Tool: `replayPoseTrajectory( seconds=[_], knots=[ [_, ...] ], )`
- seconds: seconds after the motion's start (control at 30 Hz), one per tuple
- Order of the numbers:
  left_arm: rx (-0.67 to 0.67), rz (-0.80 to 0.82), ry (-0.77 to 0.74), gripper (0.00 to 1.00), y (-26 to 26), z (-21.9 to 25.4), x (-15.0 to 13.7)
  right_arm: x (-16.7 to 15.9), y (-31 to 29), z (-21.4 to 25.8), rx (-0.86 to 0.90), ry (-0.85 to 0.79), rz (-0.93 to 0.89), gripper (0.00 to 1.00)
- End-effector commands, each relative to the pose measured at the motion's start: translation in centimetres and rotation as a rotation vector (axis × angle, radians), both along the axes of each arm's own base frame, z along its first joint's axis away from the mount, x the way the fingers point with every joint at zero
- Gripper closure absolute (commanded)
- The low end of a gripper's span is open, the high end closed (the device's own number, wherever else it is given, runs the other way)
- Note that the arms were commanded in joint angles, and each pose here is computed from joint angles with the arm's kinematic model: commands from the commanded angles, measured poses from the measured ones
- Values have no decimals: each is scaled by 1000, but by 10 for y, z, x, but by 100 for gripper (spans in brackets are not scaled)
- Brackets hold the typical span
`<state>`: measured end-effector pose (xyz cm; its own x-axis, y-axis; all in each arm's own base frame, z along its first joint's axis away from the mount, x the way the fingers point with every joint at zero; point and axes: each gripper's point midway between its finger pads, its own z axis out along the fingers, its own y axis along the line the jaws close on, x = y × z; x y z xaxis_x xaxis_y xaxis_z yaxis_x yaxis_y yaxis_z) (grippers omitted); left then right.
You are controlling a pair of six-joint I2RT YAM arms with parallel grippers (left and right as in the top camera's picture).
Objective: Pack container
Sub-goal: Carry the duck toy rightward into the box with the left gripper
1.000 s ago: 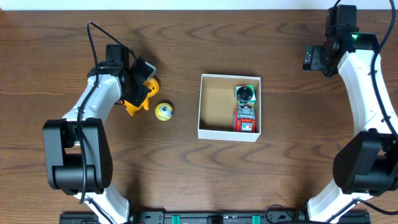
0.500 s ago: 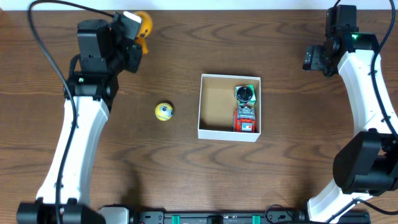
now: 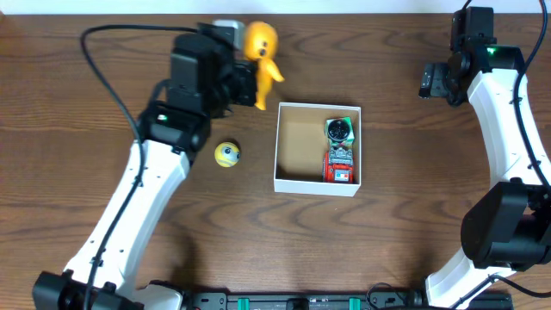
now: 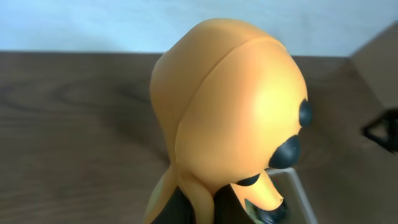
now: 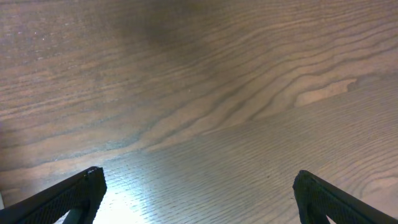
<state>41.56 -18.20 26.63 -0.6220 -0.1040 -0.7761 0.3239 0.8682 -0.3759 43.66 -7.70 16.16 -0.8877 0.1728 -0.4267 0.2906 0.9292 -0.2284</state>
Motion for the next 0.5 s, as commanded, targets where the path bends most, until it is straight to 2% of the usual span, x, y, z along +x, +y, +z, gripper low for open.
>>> replayPoseTrajectory(
  seconds=[0.0, 0.47],
  knots=[
    [-54, -3, 73, 94, -20, -12, -3, 2, -4, 7, -10, -21, -19, 1],
    [-26, -89, 353, 94, -91, -93, -43, 2, -4, 7, -9, -21, -19, 1]
  ],
)
